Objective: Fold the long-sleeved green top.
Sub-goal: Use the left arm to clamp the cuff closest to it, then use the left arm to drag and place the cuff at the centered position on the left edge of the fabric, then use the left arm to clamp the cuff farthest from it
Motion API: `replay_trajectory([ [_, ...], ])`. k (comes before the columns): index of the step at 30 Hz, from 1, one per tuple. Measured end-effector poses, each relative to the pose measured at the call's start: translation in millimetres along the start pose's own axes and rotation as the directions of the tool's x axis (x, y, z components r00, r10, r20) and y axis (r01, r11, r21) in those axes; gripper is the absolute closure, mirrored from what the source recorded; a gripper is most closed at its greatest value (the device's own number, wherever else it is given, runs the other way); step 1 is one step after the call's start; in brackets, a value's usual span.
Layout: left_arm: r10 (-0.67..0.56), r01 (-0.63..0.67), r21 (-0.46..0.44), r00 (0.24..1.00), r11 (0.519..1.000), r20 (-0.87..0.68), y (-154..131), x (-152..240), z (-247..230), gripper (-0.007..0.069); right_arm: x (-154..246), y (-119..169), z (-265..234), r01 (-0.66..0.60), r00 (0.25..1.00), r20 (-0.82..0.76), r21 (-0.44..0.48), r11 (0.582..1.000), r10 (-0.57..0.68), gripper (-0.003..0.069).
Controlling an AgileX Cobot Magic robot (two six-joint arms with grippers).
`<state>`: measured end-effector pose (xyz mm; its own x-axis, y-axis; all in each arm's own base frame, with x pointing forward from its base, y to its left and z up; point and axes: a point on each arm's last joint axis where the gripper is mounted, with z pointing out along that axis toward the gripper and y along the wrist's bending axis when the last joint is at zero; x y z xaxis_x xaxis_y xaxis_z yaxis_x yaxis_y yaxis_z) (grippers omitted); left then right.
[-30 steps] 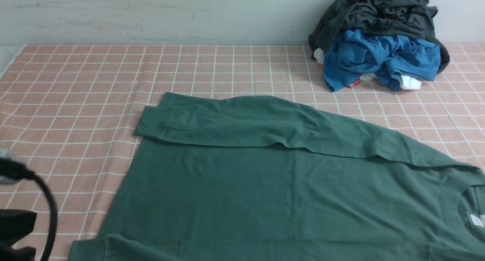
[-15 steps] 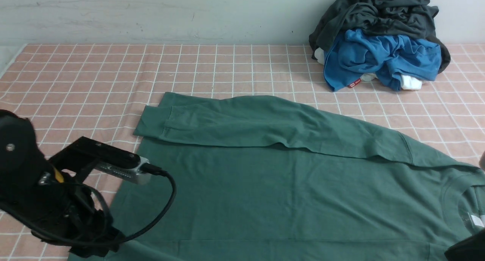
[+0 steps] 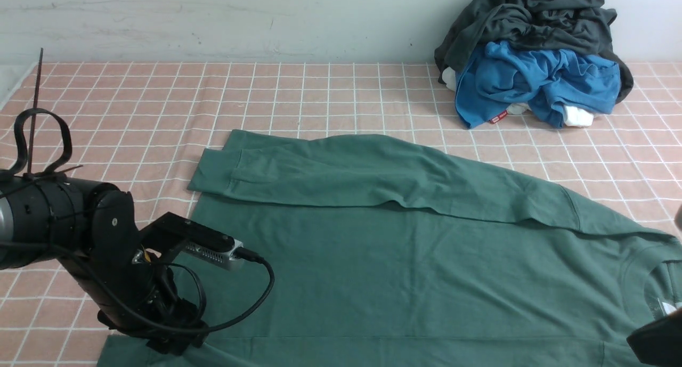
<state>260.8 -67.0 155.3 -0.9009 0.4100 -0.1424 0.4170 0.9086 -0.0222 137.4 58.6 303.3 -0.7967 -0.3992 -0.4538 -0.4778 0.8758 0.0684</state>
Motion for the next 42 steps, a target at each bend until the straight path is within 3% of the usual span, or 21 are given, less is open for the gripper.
replay_trajectory([
  [6, 0.028, -0.028, 0.033, 1.000, 0.999, 0.004, -2, -9, -17, 0.0587, -2, 0, 0, 0.000, 1.000, 0.020, 0.004, 1.000, 0.000, 0.0673],
  [17, 0.062, -0.059, -0.020, 0.970, 0.998, 0.236, 5, -68, -91, 0.0606, -7, -4, 0, -0.035, 0.996, 0.079, 0.042, 0.999, 0.031, 0.0673],
  [20, 0.076, -0.064, -0.049, 0.945, 0.997, 0.319, 9, -92, -111, 0.0606, -7, -9, -1, -0.076, 0.994, 0.081, 0.096, 0.992, 0.069, 0.0673],
  [24, 0.077, -0.064, -0.051, 0.945, 0.997, 0.317, 13, -107, -108, 0.0604, -6, -14, -1, -0.114, 0.991, 0.084, 0.149, 0.982, 0.102, 0.0673],
  [30, 0.070, -0.065, -0.028, 0.979, 0.997, 0.193, 20, -119, -65, 0.0526, -5, -24, -3, -0.186, 0.981, 0.100, 0.245, 0.951, 0.166, 0.0673],
  [33, 0.064, -0.062, -0.017, 0.987, 0.998, 0.144, 22, -123, -44, 0.0404, -6, -31, -1, -0.220, 0.975, 0.104, 0.311, 0.925, 0.197, 0.0673],
  [38, 0.014, -0.006, -0.048, 0.986, 0.999, 0.169, 29, -136, -50, 0.0197, -13, -36, 16, -0.225, 0.974, 0.045, 0.333, 0.916, 0.223, 0.0665],
  [42, -0.056, 0.069, -0.059, 0.978, 0.996, 0.202, 44, -148, -62, 0.0123, -20, -38, 31, -0.214, 0.974, 0.000, 0.330, 0.920, 0.226, 0.0662],
])
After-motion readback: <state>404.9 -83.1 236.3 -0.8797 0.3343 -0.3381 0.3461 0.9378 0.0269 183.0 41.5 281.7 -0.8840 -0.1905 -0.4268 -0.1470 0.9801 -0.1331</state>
